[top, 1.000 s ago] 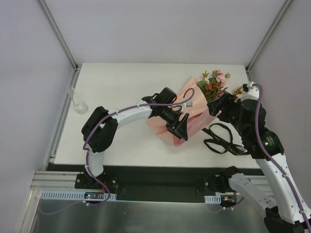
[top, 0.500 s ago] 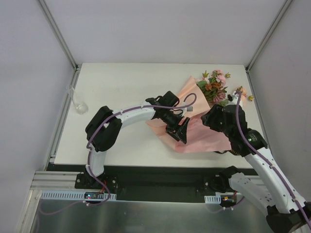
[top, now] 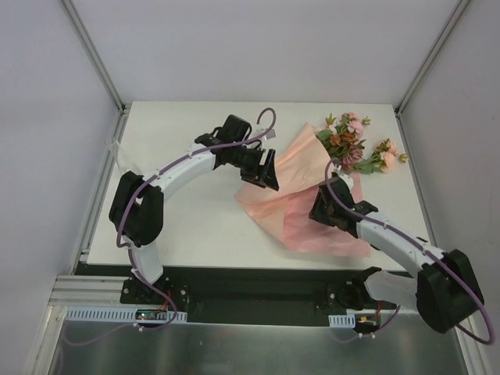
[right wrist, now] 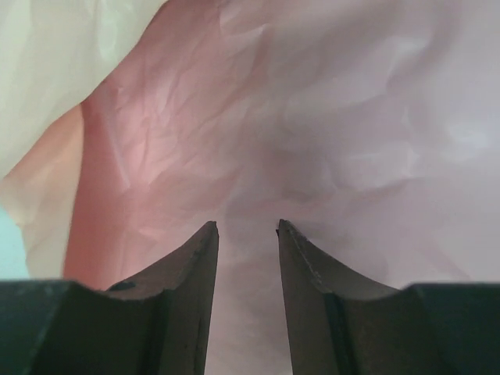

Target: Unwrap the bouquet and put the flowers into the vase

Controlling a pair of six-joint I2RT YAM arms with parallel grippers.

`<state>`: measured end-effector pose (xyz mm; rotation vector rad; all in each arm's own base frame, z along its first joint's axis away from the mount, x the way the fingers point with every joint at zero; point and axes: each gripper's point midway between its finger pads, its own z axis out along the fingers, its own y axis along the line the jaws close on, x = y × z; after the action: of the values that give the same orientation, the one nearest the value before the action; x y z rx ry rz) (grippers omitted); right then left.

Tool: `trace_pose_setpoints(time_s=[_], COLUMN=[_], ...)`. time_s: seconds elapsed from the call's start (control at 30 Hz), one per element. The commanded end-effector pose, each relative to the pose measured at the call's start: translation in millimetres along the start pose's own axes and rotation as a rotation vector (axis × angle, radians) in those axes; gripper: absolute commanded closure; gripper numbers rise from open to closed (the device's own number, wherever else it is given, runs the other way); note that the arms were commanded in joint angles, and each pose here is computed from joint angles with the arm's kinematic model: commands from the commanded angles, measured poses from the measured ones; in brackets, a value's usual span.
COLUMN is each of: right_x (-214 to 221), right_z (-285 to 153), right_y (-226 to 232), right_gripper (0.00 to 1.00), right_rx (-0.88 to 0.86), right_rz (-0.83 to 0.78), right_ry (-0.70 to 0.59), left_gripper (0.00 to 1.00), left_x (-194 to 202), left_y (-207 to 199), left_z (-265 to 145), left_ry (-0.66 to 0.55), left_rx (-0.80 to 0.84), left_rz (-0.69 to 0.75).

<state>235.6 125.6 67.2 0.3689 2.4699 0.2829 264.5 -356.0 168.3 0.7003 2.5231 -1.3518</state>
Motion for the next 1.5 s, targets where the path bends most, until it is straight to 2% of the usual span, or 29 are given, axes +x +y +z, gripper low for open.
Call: trace_pose_setpoints(time_s=[0.0,0.13,0.4,0.67,0.7,0.8,0.83,0.9,0.93,1.03,1.13,1.3,1.37,1.4,1.47], right_x=[-22.3,-57.1,-80.4,-124.3,-140.4,-149.8,-165.9,-170.8,-178.3,-173.9,-158.5,-115.8,-106.6,-85.5,-71.8], right_z=[26.6,42.8,95.3,129.7,128.5,138.8,131.2,137.8,128.3,114.7,93.3,62.4,47.9,49.4,41.8], right_y=[31.2,56.0,90.5,130.9,144.2,173.4,198.2,217.6,240.7,258.2,240.1,174.3,166.4,157.6,162.5], right_gripper=[0.61,0.62,0.61,0.58,0.57,0.54,0.51,0.47,0.44,0.38,0.30,0.21,0.19,0.18,0.18], right_rx=[-0.030,-0.002,0.022,0.011,-0.016,-0.101,-0.171,-0.235,-0.332,-0.447,-0.450,-0.380,-0.410,-0.426,-0.492], right_rz=[-0.045,-0.088,-0.170,-0.224,-0.211,-0.205,-0.190,-0.172,-0.148,-0.118,-0.130,-0.169,-0.184,-0.191,-0.209], right_ry=[-0.053,-0.095,-0.070,-0.122,-0.148,-0.131,-0.155,-0.136,-0.115,-0.058,-0.048,-0.010,-0.021,0.027,0.045], left_gripper=[0.34,0.34,0.34,0.34,0.34,0.34,0.34,0.33,0.34,0.32,0.30,0.28,0.28,0.28,0.28], left_x=[-18.0,-24.4,-26.5,-29.4,-30.6,-34.1,-36.1,-41.1,-43.4,-45.6,-48.8,-49.8,-49.5,-49.8,-49.4], left_y=[7.5,18.1,23.7,25.8,27.5,37.0,40.1,43.1,46.6,51.7,47.3,30.9,25.1,20.8,17.8], left_z=[-25.0,-30.6,-33.5,-36.1,-38.2,-43.6,-47.5,-56.6,-61.9,-72.1,-80.2,-85.9,-87.3,-89.7,-91.3], left_ry=[-0.083,-0.093,-0.100,-0.104,-0.109,-0.135,-0.146,-0.172,-0.185,-0.209,-0.230,-0.242,-0.243,-0.248,-0.251], left_rx=[-0.072,-0.065,-0.073,-0.068,-0.069,-0.124,-0.140,-0.172,-0.185,-0.229,-0.241,-0.196,-0.177,-0.169,-0.163], left_rz=[0.043,0.012,0.004,-0.007,-0.014,0.005,0.008,0.021,0.017,0.028,0.049,0.058,0.060,0.063,0.064])
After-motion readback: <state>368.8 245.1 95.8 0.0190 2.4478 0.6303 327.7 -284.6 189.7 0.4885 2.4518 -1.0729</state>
